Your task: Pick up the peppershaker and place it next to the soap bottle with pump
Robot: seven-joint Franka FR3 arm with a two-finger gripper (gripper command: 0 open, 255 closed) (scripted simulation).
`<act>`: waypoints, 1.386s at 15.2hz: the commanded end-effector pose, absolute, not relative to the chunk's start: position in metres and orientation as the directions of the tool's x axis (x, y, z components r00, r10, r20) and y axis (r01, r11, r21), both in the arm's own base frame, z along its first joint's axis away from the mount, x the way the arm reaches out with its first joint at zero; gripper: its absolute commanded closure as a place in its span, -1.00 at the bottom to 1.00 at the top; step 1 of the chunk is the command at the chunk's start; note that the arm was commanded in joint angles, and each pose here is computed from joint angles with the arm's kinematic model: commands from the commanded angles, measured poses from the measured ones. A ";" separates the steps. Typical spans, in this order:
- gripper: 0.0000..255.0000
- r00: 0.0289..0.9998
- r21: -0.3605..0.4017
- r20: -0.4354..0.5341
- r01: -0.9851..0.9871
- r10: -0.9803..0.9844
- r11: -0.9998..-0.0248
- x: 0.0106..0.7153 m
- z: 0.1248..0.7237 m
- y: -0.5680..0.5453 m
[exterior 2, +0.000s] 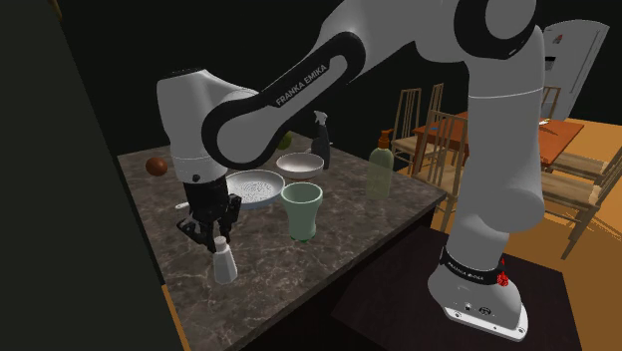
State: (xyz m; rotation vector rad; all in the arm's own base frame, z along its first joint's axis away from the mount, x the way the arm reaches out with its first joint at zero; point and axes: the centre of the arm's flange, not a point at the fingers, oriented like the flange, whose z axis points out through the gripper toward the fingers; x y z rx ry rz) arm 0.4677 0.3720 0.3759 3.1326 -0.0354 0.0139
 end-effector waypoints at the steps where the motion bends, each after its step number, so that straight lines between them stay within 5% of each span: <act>1: 1.00 1.000 0.009 0.009 -0.023 -0.023 -1.000 0.468 0.376 0.372; 21: 1.00 1.000 0.009 0.009 -0.023 -0.023 -1.000 0.468 0.476 0.372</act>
